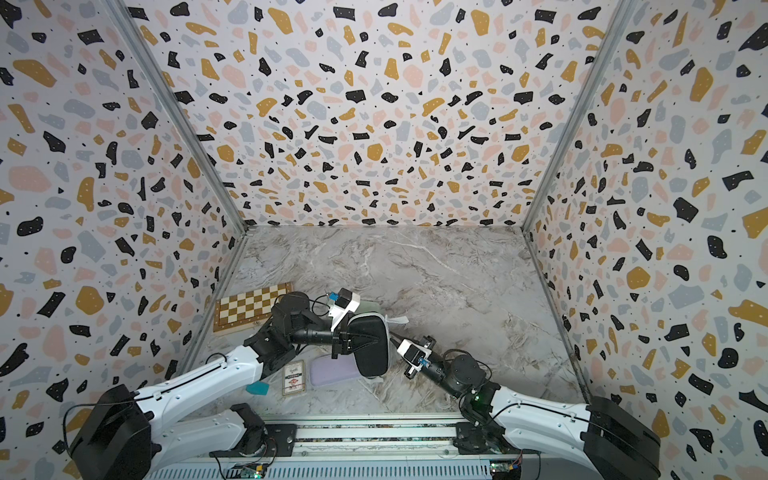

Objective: Put umbrellas into zippered umbrella sleeves
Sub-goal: Zip the zipper on the umbrella sleeve.

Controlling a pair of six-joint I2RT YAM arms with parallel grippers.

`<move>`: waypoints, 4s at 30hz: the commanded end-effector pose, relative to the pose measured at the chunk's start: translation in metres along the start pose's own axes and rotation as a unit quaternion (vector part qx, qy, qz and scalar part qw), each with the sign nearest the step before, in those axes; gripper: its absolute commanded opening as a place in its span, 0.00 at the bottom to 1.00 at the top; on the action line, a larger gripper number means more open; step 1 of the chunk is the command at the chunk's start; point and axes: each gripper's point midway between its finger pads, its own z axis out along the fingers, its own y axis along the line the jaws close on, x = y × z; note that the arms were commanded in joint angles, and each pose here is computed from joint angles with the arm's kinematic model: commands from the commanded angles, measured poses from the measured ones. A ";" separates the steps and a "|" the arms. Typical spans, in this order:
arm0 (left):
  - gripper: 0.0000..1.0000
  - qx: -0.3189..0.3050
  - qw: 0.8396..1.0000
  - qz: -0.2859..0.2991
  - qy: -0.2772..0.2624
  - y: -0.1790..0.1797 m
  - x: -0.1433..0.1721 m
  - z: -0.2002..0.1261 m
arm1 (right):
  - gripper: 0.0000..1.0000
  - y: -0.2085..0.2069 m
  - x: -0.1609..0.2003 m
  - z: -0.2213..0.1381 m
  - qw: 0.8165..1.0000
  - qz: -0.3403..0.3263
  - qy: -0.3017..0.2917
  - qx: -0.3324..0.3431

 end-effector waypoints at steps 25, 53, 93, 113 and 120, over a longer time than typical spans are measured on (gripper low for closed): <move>0.00 -0.037 0.997 -0.001 -0.070 0.014 -0.079 0.008 | 0.00 -0.001 0.031 -0.011 0.996 0.047 0.073 0.026; 0.00 -0.137 0.983 0.014 -0.123 0.023 -0.131 -0.019 | 0.00 0.029 0.047 -0.007 0.992 0.055 0.109 -0.013; 0.00 -0.278 0.924 -0.073 -0.253 0.092 -0.110 -0.046 | 0.00 0.069 0.003 0.038 0.983 0.155 0.055 -0.080; 0.00 -0.319 0.911 -0.148 -0.215 0.125 -0.023 0.006 | 0.00 0.009 0.021 0.053 0.967 0.244 0.068 0.005; 0.00 -0.335 0.904 -0.174 -0.202 0.148 0.004 0.018 | 0.00 -0.002 0.060 0.045 0.960 0.252 0.114 0.030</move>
